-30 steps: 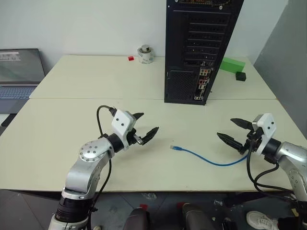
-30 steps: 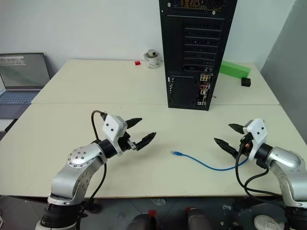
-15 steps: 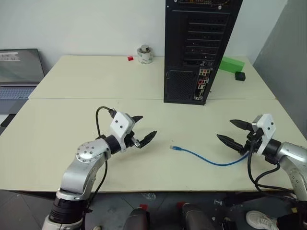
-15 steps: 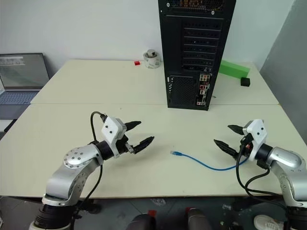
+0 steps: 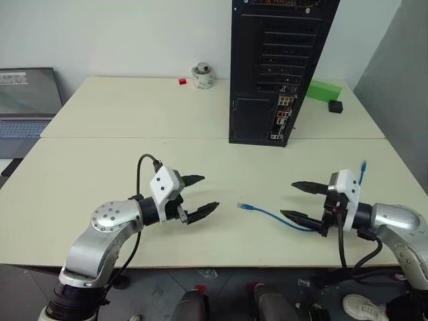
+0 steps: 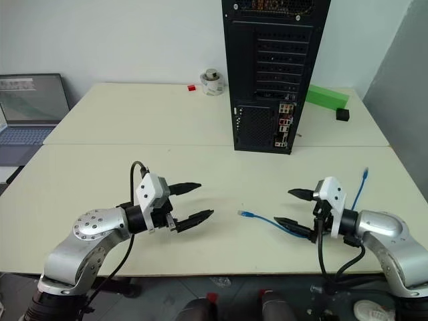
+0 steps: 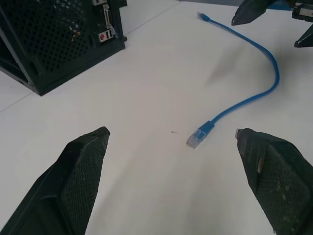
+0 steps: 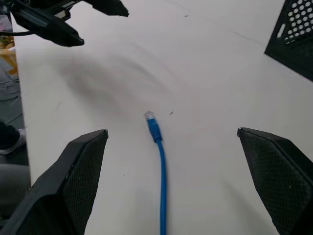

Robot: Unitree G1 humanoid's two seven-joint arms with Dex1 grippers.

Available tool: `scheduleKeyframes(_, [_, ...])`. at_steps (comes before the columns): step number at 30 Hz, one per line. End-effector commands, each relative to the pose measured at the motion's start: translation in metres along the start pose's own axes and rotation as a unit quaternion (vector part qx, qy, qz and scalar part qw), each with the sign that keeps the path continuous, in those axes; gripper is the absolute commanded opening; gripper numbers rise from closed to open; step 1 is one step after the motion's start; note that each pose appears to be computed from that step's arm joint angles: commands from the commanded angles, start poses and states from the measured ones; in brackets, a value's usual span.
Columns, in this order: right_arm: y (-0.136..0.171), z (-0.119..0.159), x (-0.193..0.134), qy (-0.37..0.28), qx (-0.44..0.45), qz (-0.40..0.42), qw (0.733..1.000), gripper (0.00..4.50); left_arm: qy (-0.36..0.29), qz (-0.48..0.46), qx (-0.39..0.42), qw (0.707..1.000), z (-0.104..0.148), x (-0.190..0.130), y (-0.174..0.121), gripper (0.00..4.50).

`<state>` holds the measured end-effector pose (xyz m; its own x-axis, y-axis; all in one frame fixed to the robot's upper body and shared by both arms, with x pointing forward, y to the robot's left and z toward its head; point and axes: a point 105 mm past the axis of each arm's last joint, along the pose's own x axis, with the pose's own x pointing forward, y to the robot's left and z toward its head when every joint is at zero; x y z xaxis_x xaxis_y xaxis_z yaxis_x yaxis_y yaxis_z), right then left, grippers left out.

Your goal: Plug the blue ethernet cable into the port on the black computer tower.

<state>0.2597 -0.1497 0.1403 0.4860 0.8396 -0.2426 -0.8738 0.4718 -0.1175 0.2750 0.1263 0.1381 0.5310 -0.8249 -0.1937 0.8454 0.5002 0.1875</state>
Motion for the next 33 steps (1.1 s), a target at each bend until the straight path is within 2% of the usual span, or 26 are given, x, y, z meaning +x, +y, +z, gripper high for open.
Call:
scheduleKeyframes(1, [0.009, 0.016, 0.006, -0.006, -0.030, 0.027, 0.999, 4.50, 0.001, -0.019, 0.023, 1.000, 0.006, -0.002, -0.006, 4.42])
scheduleKeyframes(11, [0.015, 0.001, 0.051, 0.014, -0.061, 0.060, 0.996, 4.50, 0.043, -0.041, 0.032, 0.998, -0.013, -0.008, -0.004, 4.42])
scheduleKeyframes(16, [-0.002, -0.021, 0.071, 0.038, -0.065, 0.034, 0.997, 4.50, 0.053, -0.047, 0.032, 0.997, -0.019, -0.011, -0.003, 4.42])
scheduleKeyframes(30, [-0.003, -0.044, 0.083, 0.059, -0.093, 0.032, 0.993, 4.50, 0.050, -0.054, 0.034, 0.997, -0.019, -0.007, -0.009, 4.42])
scheduleKeyframes(31, [-0.004, -0.045, 0.083, 0.061, -0.095, 0.031, 0.993, 4.13, 0.049, -0.054, 0.034, 0.997, -0.019, -0.007, -0.008, 4.50])
scheduleKeyframes(33, [-0.004, -0.046, 0.083, 0.062, -0.097, 0.030, 0.993, 3.72, 0.050, -0.056, 0.033, 0.997, -0.019, -0.007, -0.009, 4.50])
